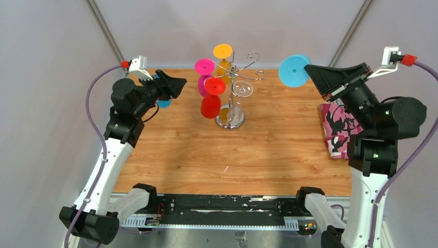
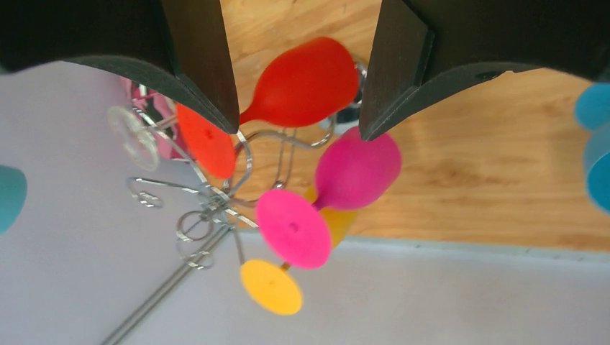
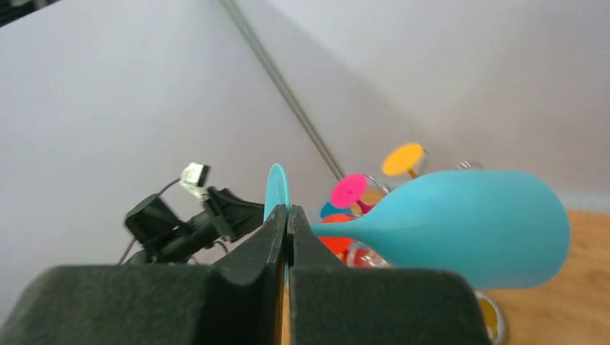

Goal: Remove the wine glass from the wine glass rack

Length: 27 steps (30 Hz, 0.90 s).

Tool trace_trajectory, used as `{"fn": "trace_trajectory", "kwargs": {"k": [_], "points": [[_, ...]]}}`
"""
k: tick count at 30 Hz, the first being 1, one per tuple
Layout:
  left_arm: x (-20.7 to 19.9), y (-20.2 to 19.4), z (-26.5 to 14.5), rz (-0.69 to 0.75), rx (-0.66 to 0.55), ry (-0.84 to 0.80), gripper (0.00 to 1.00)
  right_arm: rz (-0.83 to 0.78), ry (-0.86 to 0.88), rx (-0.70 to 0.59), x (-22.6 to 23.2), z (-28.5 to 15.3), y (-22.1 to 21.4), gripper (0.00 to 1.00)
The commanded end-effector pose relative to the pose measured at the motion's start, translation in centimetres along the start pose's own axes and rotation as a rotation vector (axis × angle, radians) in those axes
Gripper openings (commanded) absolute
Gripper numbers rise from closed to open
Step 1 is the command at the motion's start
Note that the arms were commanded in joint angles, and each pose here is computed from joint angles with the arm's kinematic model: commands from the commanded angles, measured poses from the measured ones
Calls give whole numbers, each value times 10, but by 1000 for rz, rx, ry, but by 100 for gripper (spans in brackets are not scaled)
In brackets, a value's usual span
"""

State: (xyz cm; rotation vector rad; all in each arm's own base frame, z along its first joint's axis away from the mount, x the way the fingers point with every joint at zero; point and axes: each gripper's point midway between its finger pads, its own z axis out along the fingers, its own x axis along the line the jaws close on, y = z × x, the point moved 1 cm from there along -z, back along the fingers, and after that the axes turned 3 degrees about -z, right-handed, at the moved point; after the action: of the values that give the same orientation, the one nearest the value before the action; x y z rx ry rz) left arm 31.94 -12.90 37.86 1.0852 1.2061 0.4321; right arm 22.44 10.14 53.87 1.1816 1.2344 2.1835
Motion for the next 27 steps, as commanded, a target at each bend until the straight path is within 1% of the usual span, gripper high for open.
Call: {"fn": "trace_trajectory", "kwargs": {"k": [1,2,4,7,11,14,19,27], "points": [[-68,33,-5,-18,-111,-337,68,97,271,-23,39,11,17,0],[-86,34,-10,-23,-107,-449,68,124,331,-24,46,15,22,0],[-113,41,-20,-33,-136,-626,69,154,452,-17,64,20,29,0],[-138,45,-34,-60,-170,-849,73,173,645,-8,95,25,33,0],[-158,43,-65,-128,-202,-1200,77,227,805,37,122,32,24,0],[-156,36,-48,-142,-150,-1217,78,256,862,49,130,37,20,0],[-151,33,-37,-143,-157,-1199,78,302,927,65,139,45,15,0],[-150,34,-32,-160,-154,-1192,77,363,957,152,151,69,-17,0]]}}
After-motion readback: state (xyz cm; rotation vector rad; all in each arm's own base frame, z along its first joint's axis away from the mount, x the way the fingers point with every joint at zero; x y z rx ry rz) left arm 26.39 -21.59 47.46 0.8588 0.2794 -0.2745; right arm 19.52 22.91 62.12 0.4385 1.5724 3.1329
